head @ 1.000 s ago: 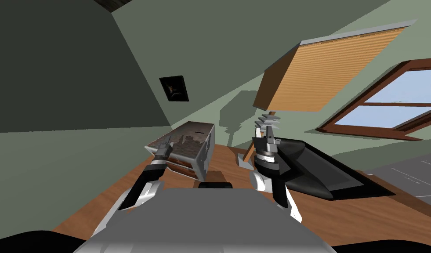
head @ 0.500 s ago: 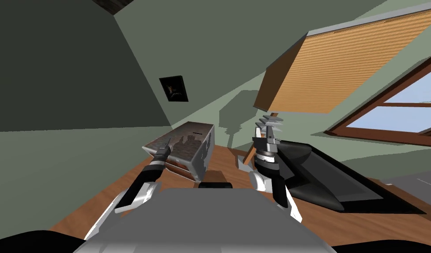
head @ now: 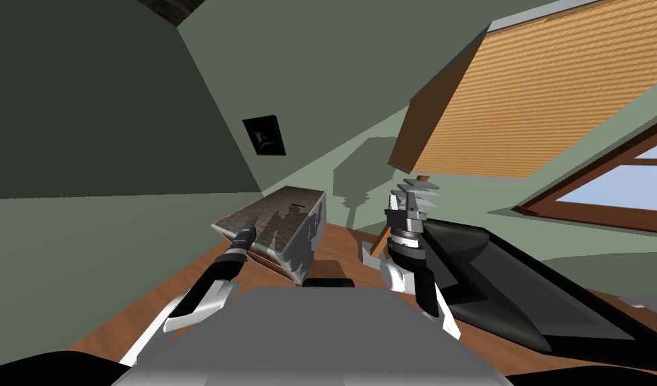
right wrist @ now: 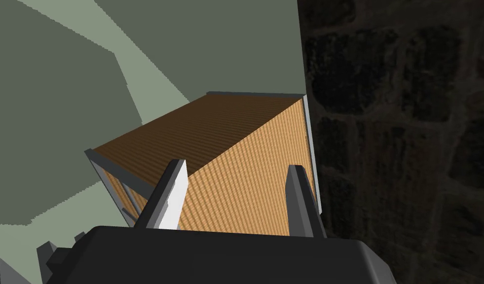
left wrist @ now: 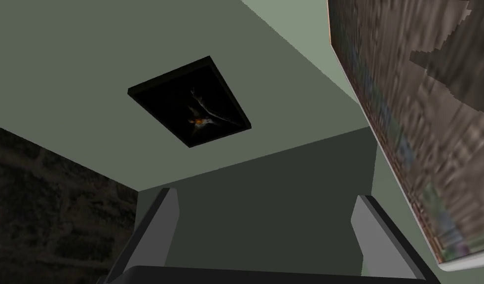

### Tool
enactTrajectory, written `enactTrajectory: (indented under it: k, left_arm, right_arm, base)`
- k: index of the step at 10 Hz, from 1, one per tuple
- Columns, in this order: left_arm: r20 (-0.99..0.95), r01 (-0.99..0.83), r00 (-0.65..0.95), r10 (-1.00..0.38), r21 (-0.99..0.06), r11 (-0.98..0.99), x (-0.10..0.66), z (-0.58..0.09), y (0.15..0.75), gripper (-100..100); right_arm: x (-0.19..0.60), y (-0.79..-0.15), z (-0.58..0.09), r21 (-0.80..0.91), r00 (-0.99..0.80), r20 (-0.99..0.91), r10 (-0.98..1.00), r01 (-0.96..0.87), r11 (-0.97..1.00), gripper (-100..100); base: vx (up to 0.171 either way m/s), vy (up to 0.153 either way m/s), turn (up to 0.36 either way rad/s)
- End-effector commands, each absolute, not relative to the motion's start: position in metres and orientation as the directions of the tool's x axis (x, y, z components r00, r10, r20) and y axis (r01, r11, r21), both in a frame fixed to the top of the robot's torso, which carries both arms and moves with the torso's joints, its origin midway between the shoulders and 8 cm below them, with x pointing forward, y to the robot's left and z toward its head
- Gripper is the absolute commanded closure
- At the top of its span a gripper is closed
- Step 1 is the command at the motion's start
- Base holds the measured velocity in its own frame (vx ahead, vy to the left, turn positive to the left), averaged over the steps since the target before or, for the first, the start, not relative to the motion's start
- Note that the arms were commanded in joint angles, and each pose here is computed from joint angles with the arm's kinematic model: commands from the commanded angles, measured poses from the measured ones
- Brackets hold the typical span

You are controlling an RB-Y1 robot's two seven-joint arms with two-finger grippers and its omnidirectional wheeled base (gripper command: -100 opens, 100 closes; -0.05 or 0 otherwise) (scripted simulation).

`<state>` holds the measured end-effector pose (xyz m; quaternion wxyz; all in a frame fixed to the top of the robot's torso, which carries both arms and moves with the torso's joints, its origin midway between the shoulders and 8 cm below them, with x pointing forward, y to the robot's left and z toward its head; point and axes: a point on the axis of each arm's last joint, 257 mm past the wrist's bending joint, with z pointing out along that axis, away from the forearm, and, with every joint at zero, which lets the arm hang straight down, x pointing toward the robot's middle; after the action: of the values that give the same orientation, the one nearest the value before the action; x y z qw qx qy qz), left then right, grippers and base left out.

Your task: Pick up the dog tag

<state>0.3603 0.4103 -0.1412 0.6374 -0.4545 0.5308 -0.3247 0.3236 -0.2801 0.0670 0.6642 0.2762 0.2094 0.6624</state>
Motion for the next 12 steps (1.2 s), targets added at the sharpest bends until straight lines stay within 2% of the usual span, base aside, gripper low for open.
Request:
enactTrajectory:
  k: [1,7,12]
  left_arm:
    - [-0.397,-0.132,0.228,-0.889,-0.917,0.375,0.356,-0.155,0.422,-100]
    - [-0.436,-0.343,0.245,-0.866,-0.874,0.344,0.331,-0.204,0.472,-100]
    - [-0.456,-0.481,0.269,-0.848,-0.827,0.292,0.305,-0.235,0.511,-100]
  right_arm:
    - [0.324,-0.280,0.067,0.644,0.035,0.088,0.996,-0.764,-0.030,0]
    - [0.324,-0.280,0.067,0.644,0.035,0.088,0.996,-0.764,-0.030,0]
    - [0.324,-0.280,0.067,0.644,0.035,0.088,0.996,-0.764,-0.030,0]
  base:
    - [0.074,-0.066,0.070]
    - [0.101,-0.097,0.067]
    - [0.109,-0.063,0.047]
